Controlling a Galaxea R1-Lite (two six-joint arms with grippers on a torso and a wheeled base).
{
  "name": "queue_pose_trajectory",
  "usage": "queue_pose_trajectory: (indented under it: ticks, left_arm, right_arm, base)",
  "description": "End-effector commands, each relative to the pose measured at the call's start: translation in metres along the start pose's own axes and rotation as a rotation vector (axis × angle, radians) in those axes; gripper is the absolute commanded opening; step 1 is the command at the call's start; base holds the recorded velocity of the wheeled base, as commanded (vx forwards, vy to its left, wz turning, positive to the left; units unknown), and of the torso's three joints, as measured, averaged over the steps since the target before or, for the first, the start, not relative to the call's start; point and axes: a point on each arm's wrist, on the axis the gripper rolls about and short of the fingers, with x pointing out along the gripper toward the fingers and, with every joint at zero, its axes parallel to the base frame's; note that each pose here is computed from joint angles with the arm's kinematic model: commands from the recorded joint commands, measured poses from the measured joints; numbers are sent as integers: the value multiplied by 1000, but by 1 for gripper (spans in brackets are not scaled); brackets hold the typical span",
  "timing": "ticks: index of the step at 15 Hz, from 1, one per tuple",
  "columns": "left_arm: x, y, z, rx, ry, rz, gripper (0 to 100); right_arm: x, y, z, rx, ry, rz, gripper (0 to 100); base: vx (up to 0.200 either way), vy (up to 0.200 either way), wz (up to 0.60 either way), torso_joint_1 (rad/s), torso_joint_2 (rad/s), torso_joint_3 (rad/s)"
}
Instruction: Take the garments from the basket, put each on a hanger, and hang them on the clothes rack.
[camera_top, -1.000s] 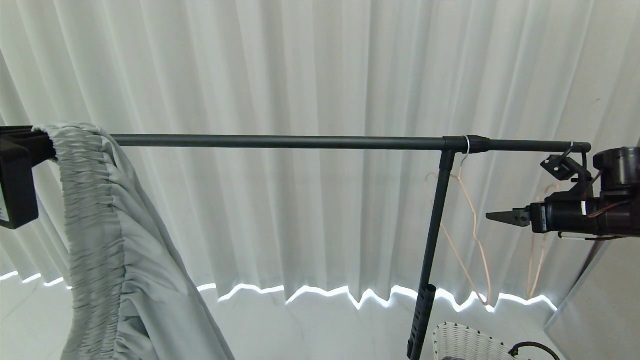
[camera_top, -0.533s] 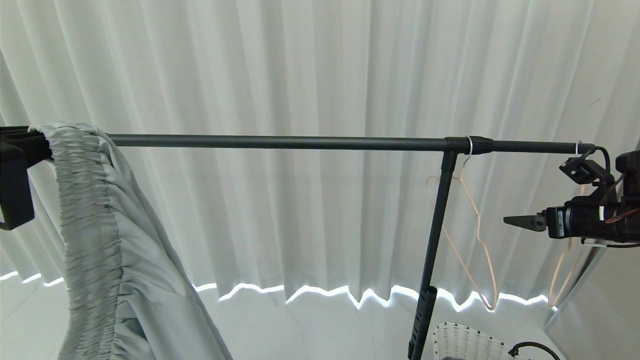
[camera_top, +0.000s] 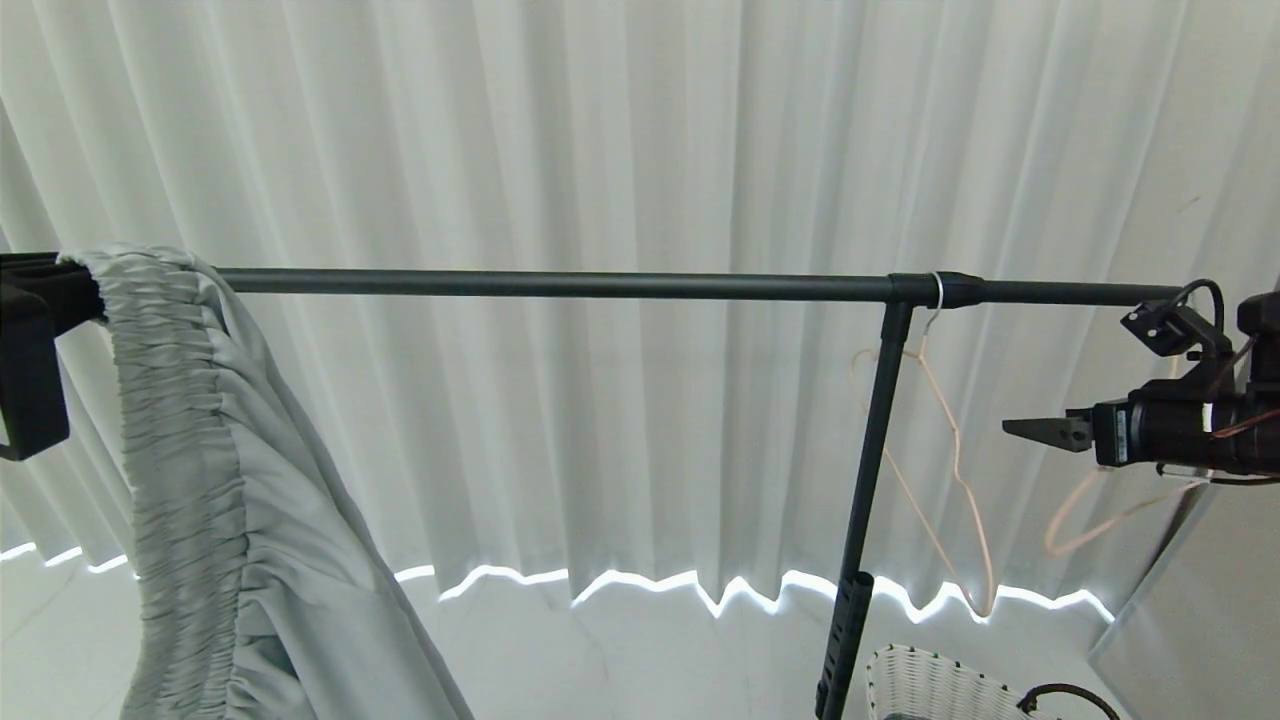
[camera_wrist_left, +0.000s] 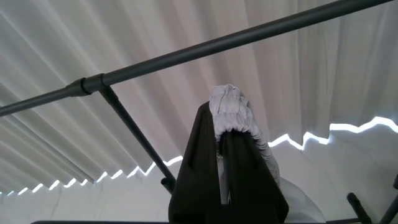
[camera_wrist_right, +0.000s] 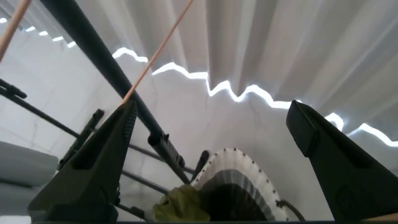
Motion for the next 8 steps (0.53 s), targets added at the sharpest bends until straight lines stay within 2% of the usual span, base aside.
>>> queue_pose_trajectory:
  ticks: [1, 3, 5, 8]
  left_arm:
    - [0, 0, 0, 0, 2, 1, 0]
    - [0, 0, 0, 1, 2, 0, 0]
    - [0, 0, 0, 2, 2, 1, 0]
    - [2, -1, 0, 4, 7, 0, 0]
  right_arm:
    - [13, -7, 1, 7, 5, 41, 100]
    - [22, -12, 7, 4, -8, 90, 100]
    - [28, -17, 14, -5, -19, 90, 100]
    - [23, -15, 13, -8, -23, 87, 100]
  base:
    - [0, 0, 0, 0, 0, 0]
    - [0, 0, 0, 0, 0, 0]
    - [0, 0, 0, 0, 0, 0]
    - [0, 0, 0, 0, 0, 0]
